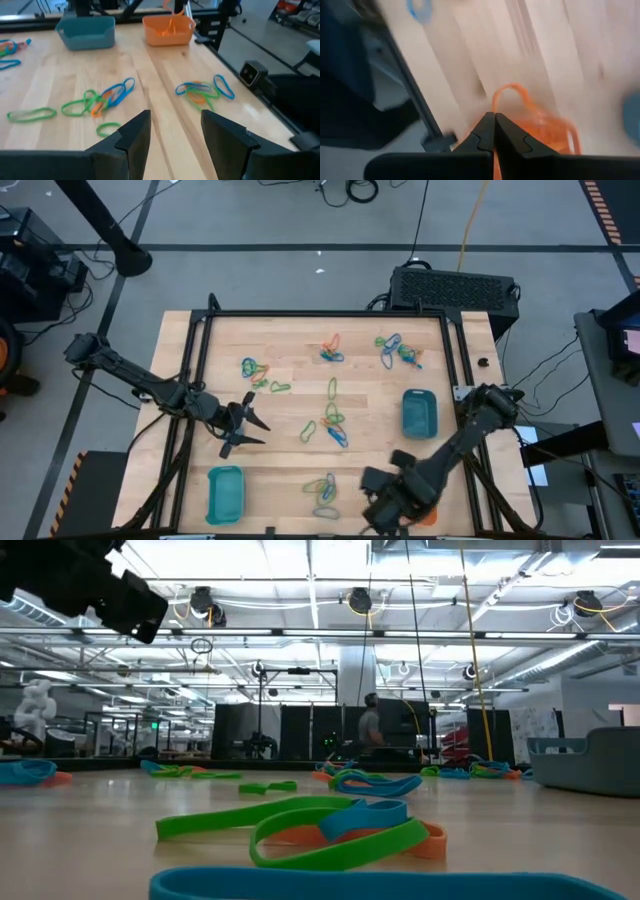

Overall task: Sort rubber bands into baskets
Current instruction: Put the orange rubberband into the orange bin

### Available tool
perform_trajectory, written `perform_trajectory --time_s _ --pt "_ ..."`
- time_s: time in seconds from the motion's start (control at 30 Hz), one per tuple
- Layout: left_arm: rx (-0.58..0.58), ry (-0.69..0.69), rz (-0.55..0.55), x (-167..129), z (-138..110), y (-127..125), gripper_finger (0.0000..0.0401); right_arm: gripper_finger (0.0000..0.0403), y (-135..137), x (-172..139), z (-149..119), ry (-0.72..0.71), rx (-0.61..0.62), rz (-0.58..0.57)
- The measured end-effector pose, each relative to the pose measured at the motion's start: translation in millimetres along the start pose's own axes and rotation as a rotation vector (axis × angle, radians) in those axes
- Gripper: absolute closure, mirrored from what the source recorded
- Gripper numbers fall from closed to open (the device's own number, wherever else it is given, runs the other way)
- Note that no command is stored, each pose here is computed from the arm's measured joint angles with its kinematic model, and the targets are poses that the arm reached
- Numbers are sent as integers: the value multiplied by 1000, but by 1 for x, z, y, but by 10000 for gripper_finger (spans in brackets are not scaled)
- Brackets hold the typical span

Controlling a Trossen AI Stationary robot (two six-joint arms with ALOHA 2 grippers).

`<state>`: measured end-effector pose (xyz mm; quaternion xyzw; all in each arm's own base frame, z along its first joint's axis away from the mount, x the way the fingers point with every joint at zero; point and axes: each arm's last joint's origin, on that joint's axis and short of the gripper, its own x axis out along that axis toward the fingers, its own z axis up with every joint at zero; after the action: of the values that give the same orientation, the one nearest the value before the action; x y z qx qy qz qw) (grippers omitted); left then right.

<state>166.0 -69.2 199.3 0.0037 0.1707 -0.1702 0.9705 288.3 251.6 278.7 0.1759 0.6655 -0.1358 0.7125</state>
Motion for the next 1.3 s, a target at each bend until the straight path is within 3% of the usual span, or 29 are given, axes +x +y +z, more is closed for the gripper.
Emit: perform_trajectory --time_s 0.3,0.57,0.97,1.3 --pt "22 -18 -2 0 2 0 218 402 17 0 -56 -8 1 -30" --pt "22 -17 -2 0 2 0 218 402 13 21 -84 -40 7 -135" --pt "23 -14 -6 0 1 0 218 402 0 53 -88 -24 -3 -231" --pt "23 -13 -6 0 1 0 218 395 -1 56 -88 -23 -3 -231"
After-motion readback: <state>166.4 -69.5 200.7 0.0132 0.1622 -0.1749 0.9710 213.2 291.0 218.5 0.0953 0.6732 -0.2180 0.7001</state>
